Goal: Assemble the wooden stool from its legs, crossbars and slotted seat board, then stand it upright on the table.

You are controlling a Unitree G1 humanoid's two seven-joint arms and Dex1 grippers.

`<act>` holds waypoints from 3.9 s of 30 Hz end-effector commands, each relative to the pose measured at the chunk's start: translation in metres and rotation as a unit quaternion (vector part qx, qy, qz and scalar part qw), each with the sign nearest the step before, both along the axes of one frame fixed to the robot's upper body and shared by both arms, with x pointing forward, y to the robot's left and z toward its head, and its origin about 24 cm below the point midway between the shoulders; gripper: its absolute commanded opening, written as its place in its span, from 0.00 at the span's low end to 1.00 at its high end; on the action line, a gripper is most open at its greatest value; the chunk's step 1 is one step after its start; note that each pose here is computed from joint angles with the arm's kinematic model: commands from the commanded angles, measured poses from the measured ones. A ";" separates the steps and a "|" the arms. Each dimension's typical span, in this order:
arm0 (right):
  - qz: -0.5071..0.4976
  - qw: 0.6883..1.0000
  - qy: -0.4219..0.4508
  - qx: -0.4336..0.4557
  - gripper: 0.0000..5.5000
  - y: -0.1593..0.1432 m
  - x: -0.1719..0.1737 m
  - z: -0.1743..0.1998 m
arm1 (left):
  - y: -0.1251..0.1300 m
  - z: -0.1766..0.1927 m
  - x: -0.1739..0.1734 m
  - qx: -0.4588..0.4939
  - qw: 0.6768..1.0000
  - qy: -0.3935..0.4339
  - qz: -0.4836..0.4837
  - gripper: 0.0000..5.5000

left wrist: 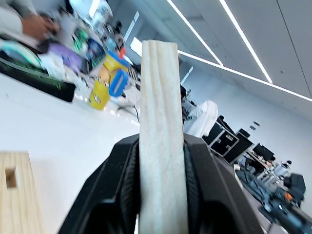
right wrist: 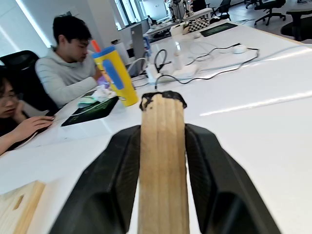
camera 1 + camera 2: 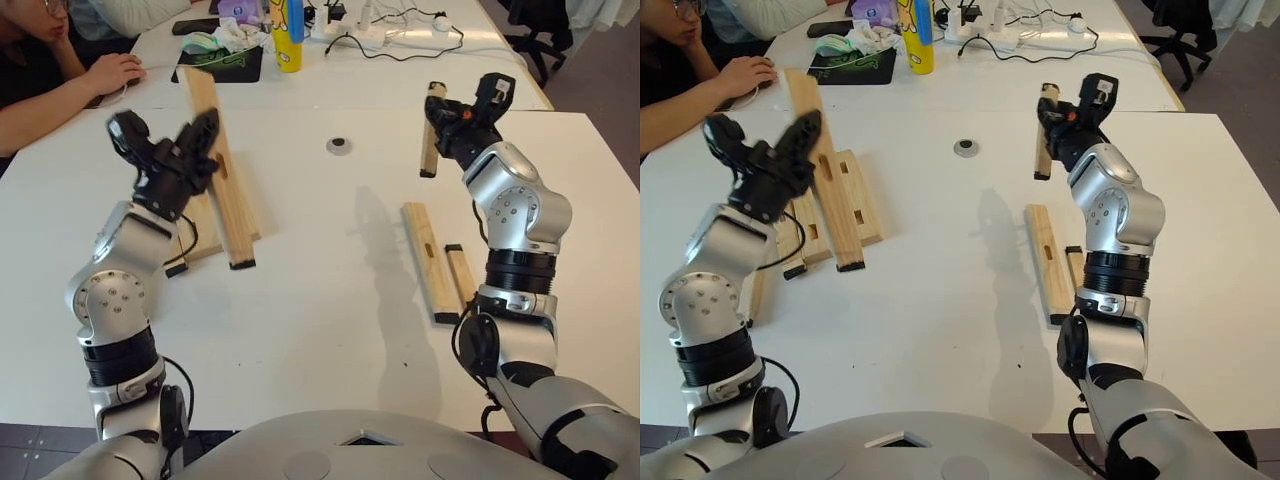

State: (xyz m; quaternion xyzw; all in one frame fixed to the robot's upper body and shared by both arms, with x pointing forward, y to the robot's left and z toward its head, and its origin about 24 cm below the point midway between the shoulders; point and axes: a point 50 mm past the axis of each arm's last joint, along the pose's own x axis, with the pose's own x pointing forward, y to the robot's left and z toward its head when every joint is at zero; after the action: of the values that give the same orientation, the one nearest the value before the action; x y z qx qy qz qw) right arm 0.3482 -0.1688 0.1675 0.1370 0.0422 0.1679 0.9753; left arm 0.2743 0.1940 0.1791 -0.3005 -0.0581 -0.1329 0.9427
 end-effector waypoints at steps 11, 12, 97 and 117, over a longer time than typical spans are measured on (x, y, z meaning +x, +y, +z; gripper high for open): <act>0.550 0.832 0.073 0.019 0.24 0.097 -0.056 0.028 | -0.039 0.000 0.049 0.049 0.996 -0.017 0.072 0.19; 0.549 0.831 0.084 0.013 0.24 0.102 -0.053 0.023 | -0.044 0.005 0.050 0.043 0.997 -0.025 0.066 0.19; 0.091 0.992 0.046 -0.068 0.24 0.004 -0.020 -0.025 | 0.040 0.017 -0.084 0.107 0.943 0.080 0.304 0.19; 0.104 0.991 0.042 -0.077 0.24 0.008 -0.019 -0.023 | 0.038 -0.036 -0.094 0.095 0.922 0.175 0.333 0.19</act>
State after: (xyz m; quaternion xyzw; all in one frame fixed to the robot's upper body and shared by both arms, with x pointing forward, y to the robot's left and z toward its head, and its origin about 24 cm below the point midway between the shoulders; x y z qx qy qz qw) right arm 0.3287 -0.1606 0.1392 0.0699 0.1169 0.2555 0.9572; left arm 0.1771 0.2302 0.1569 -0.1894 -0.0078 0.2219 0.9565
